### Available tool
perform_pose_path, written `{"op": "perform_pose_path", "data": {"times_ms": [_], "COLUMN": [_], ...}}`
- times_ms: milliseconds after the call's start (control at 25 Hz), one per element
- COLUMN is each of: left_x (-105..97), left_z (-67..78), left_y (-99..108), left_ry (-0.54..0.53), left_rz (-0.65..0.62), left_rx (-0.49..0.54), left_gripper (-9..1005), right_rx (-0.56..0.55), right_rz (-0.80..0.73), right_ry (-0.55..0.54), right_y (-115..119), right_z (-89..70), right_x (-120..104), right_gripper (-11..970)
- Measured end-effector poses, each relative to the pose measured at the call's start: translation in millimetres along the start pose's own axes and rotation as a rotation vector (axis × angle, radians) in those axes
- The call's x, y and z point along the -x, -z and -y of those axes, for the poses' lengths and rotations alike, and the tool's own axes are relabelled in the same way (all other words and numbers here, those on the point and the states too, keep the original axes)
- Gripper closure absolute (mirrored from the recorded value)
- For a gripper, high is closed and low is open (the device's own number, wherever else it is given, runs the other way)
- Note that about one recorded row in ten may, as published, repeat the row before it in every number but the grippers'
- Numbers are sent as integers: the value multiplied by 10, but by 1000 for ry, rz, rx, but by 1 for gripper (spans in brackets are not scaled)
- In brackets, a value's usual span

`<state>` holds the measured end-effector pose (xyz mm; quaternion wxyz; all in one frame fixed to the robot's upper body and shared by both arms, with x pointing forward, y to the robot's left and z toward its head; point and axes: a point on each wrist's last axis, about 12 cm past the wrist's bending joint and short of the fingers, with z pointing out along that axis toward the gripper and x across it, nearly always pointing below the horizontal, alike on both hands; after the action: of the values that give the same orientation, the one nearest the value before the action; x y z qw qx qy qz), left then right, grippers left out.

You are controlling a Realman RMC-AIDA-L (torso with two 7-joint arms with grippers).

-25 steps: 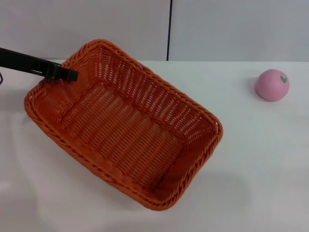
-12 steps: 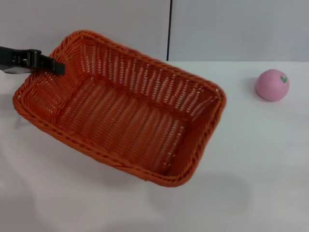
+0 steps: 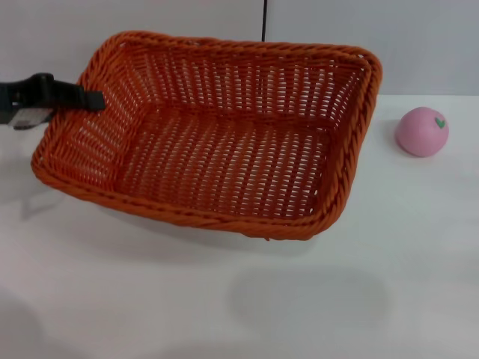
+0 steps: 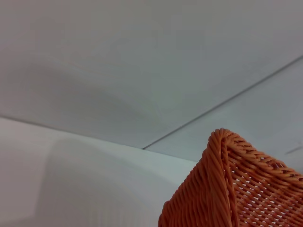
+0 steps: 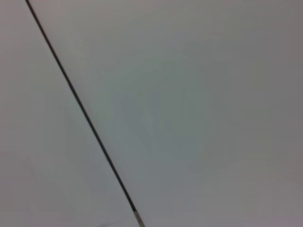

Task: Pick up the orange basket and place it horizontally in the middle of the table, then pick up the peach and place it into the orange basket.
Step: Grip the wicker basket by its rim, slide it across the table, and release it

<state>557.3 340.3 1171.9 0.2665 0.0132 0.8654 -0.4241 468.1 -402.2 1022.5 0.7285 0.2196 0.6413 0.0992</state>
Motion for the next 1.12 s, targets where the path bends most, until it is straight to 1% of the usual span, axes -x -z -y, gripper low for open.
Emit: {"op": "perform_pose_path", "data": {"times_ms": [80,120,160,240,280,320,360,400,440,480,520,640,680,880,1120], "left_x": [0,-150,-259,-259,-356,-356,-448,-448,-522,-522,-640,-680,-740,-825,-885], "left_z": [0,-97,-165,-165,-235,-235,-297,-297,-344,-344,-408,-434,-469,-531,-576], "left_y": [0,-6,-7,-7,-33,-33,-47,-47,-58,-58,-72,-78,-92,-117,-88], "left_ry": [0,45,71,71,92,92,108,108,120,120,131,135,145,160,171], "left_rz": [0,34,55,55,71,71,85,85,90,90,85,81,75,61,67], "left_rx": [0,0,-2,-2,8,8,19,19,28,28,38,41,41,36,45], "left_gripper": [816,815,815,814,813,813,813,812,812,811,811,809,809,806,804], "right_rx": [-8,-8,-6,-3,-1,3,7,10,14,14,13,11,11,14,11], "right_rz": [-9,-13,-16,-15,-15,-16,-19,-19,-22,-22,-29,-34,-35,-38,-35], "right_ry": [-4,-5,-6,-6,-7,-10,-12,-12,-12,-12,-12,-13,-14,-17,-23], "right_y": [-18,-29,-45,-63,-74,-99,-125,-135,-159,-159,-176,-182,-184,-189,-192], "right_z": [-3,-8,-18,-28,-35,-51,-68,-76,-92,-92,-99,-102,-104,-116,-121], "right_x": [-15,-22,-26,-24,-24,-26,-29,-31,-34,-34,-43,-50,-53,-62,-65], "right_gripper": [503,502,501,499,498,497,496,495,494,493,492,489,487,482,476]}}
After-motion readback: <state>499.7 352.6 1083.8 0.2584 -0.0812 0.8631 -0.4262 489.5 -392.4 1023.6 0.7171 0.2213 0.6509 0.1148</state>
